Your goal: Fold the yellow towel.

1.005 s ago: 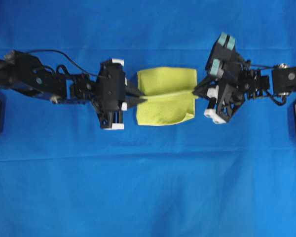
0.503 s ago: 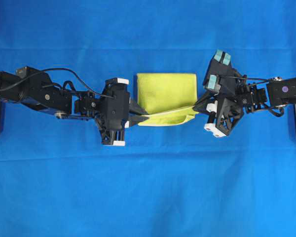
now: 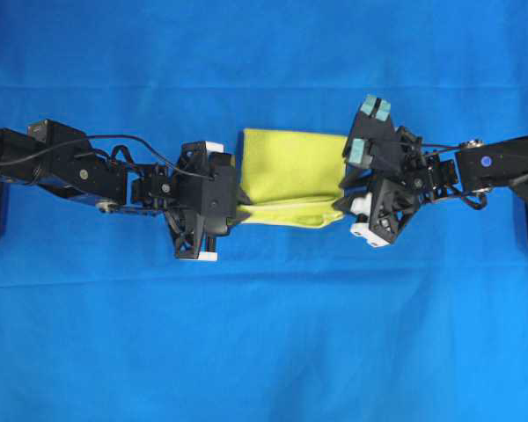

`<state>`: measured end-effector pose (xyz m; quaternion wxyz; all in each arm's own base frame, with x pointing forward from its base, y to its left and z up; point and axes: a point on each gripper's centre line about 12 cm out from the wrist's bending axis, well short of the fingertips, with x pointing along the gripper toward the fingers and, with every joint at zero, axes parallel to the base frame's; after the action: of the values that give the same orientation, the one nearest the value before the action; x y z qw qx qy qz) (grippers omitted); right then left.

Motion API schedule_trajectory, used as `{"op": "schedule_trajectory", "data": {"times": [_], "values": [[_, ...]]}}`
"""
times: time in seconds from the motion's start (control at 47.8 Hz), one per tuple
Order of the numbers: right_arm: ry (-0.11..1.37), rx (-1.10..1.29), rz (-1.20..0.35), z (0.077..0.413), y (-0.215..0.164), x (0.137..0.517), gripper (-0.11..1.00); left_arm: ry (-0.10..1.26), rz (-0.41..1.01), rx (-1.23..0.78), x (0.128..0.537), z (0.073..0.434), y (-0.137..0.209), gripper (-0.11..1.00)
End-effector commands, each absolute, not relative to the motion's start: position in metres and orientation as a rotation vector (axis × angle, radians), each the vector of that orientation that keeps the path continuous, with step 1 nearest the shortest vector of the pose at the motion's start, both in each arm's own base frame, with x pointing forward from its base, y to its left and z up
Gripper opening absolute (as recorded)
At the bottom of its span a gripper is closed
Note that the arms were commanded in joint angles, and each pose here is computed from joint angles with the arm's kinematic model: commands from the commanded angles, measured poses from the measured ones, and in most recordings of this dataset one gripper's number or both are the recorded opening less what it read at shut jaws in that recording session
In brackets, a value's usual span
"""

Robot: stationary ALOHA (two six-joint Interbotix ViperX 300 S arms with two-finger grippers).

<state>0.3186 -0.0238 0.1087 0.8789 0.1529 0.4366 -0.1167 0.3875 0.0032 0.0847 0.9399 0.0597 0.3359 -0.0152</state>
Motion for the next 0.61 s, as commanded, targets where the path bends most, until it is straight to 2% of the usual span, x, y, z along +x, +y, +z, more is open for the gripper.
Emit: {"op": "schedule_trajectory", "data": {"times": [0.0, 0.084, 0.168, 0.586], "values": [[0.883, 0.311, -0.227, 0.117, -0.02, 0.325, 0.61, 0.655, -0.035, 0.123, 0.392, 0.094, 0.001, 0.37], [0.883, 0.31, -0.229, 0.12, -0.02, 0.323, 0.56, 0.649, -0.034, 0.124, 0.393, 0.098, 0.001, 0.5], [0.881, 0.304, -0.238, 0.128, -0.02, 0.322, 0.54, 0.639, -0.037, 0.131, 0.393, 0.107, 0.001, 0.59], [0.761, 0.258, -0.262, 0.193, -0.025, 0.299, 0.54, 0.535, -0.054, 0.21, 0.367, 0.195, 0.001, 0.59]]}}
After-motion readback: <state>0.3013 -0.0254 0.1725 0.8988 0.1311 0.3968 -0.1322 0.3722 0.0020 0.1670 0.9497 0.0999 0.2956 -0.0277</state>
